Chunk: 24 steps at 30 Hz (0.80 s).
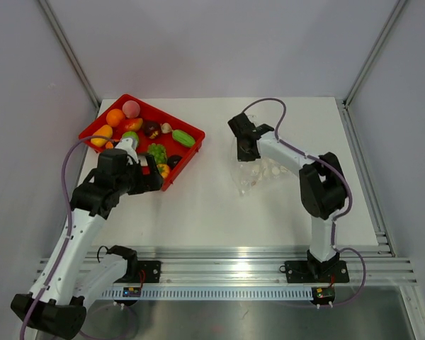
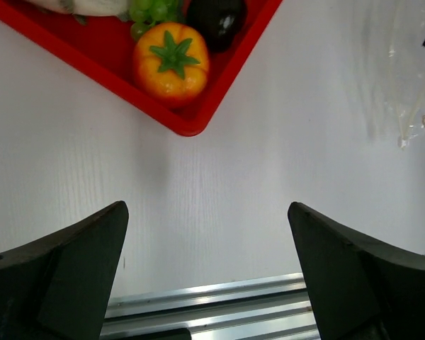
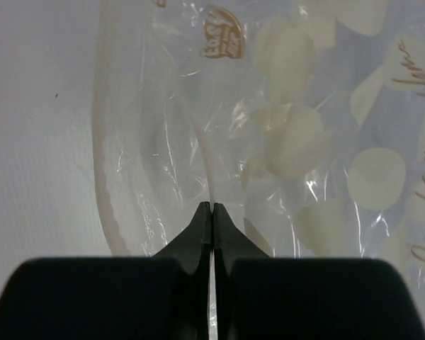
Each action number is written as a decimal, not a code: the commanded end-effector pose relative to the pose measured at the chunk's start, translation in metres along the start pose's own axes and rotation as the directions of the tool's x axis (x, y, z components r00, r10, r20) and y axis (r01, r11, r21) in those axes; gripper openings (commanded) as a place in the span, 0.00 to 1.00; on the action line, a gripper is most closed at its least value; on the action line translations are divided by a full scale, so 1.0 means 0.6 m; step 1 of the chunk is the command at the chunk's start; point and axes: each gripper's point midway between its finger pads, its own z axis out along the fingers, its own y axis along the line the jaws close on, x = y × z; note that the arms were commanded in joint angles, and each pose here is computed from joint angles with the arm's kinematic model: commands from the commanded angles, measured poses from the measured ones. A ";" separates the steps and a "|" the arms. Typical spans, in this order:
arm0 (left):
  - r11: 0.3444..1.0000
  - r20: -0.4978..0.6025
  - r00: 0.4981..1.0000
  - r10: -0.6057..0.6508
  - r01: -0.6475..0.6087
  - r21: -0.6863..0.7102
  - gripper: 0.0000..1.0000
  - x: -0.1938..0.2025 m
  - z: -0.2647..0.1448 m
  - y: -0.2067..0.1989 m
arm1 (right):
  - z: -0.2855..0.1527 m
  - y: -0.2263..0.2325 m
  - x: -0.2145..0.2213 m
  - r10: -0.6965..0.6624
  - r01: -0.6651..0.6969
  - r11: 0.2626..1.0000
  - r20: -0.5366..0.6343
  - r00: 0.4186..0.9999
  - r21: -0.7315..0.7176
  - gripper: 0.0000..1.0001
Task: Place the food in the zip-top bag and seal the zipper
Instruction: Pick up the zipper food storage bag at the center of the board, then open the zipper of the food storage bag.
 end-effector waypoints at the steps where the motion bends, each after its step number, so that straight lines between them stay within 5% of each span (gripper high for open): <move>1: 0.966 0.058 0.998 0.022 -0.037 0.257 0.97 -0.033 -0.026 -0.082 | -0.127 0.031 -0.063 0.061 -0.019 0.970 0.165 0.984 -0.242 0.00; 9: 0.816 -0.001 1.000 -0.017 0.014 0.577 0.91 -0.055 -0.040 -0.264 | -0.227 0.034 -0.028 0.121 -0.040 0.921 0.186 0.975 -0.387 0.00; 12: 0.807 -0.074 0.997 -0.004 0.047 0.588 0.91 -0.032 -0.010 -0.308 | -0.251 0.036 -0.020 0.147 -0.056 0.903 0.183 0.972 -0.427 0.00; 24: 0.806 -0.084 0.996 -0.043 0.084 0.586 0.84 -0.052 0.035 -0.379 | -0.294 0.036 0.007 0.153 -0.070 0.893 0.154 0.976 -0.445 0.00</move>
